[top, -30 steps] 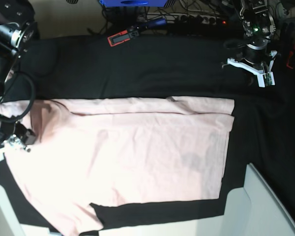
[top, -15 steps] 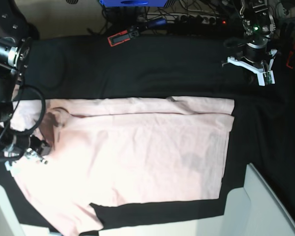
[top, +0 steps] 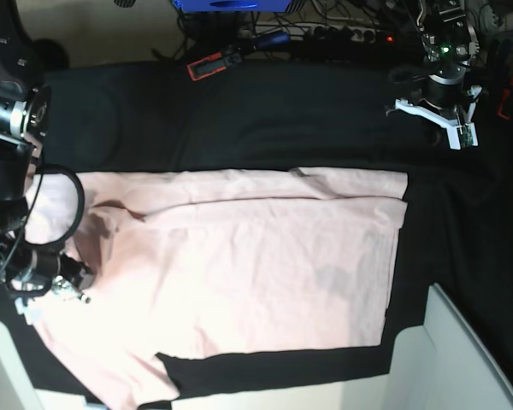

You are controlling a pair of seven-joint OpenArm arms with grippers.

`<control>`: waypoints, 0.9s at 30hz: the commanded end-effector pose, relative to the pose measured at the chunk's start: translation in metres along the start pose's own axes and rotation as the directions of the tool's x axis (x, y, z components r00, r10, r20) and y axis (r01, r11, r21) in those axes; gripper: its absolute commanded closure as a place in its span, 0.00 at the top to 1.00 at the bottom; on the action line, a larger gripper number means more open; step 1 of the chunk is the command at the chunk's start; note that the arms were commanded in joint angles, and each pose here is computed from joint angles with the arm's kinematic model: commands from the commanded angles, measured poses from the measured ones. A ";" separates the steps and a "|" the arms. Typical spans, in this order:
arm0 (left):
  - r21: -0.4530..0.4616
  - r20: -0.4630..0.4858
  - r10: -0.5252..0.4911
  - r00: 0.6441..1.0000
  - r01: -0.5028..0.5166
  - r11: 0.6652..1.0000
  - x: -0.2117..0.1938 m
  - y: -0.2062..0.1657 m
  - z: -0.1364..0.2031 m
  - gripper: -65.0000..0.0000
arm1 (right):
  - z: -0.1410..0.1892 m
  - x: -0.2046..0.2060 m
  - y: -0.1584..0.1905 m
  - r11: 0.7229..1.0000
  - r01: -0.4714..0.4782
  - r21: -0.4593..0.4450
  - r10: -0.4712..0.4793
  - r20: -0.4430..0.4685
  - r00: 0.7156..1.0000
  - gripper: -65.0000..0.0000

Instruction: Fold the T-shirt properly

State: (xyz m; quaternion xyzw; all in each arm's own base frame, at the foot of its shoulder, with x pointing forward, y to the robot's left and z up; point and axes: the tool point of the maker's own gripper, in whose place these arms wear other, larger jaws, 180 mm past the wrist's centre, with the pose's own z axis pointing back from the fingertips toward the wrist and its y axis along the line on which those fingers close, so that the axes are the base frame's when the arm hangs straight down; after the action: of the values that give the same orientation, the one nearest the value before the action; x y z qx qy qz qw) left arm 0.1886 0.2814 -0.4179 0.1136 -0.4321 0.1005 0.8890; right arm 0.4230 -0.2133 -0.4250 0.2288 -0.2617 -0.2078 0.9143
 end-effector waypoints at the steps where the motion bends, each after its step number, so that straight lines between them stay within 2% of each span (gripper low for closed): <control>1: 0.006 0.032 -0.008 0.999 0.008 1.000 0.009 0.003 0.001 0.00 | 0.012 0.035 0.014 0.999 -0.021 0.035 0.018 0.083 0.996 0.24; 2: 0.006 0.032 -0.008 0.999 0.008 1.000 0.009 0.003 0.001 0.00 | 0.012 0.036 0.014 0.999 -0.020 0.036 0.017 0.087 0.996 0.34; 4: 0.006 0.031 -0.008 0.999 0.008 1.000 0.008 0.003 0.001 0.00 | 0.016 0.043 0.016 0.999 -0.027 0.044 0.023 0.104 0.994 0.60; 5: 0.006 0.031 -0.008 0.999 0.008 1.000 0.008 0.003 0.001 0.00 | 0.019 0.048 0.021 0.997 -0.054 0.056 0.046 0.121 0.992 0.69; 6: 0.006 0.031 -0.008 0.999 0.008 1.000 0.008 0.003 0.001 0.00 | 0.022 0.052 0.026 0.994 -0.085 0.072 0.074 0.137 0.988 0.71; 8: 0.004 0.034 -0.007 0.999 0.007 1.000 0.010 0.002 0.000 0.00 | 0.033 0.058 0.019 0.992 -0.105 0.075 0.090 0.177 0.980 0.67; 11: 0.000 0.035 -0.008 0.999 0.008 1.000 0.010 0.001 0.000 0.00 | 0.053 0.061 -0.005 0.996 -0.084 0.040 0.074 0.210 0.975 0.63; 15: 0.004 0.034 -0.007 0.999 0.007 1.000 0.010 0.002 0.000 0.00 | 0.072 0.022 -0.053 0.997 0.070 -0.025 -0.065 0.157 0.985 0.62; 17: 0.004 0.035 -0.007 0.999 0.007 1.000 0.010 0.002 0.000 0.00 | 0.071 -0.002 -0.058 0.994 0.105 -0.029 -0.100 0.140 0.985 0.62; 21: 0.004 0.041 -0.006 0.999 0.006 1.000 0.012 0.002 -0.001 0.00 | 0.067 -0.039 -0.056 0.994 0.109 -0.032 -0.104 0.112 0.988 0.62; 27: 0.004 0.039 -0.008 0.999 0.008 1.000 0.011 0.003 0.000 0.00 | 0.047 -0.066 -0.046 0.989 0.150 -0.005 -0.150 0.063 0.987 0.62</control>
State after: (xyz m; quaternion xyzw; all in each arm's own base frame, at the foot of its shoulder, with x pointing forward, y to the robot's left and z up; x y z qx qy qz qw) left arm 0.1916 0.2802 -0.4178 0.1114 -0.4332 0.1006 0.8887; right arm 0.3208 -0.2277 -0.4511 0.2325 -0.2511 -0.2886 0.8942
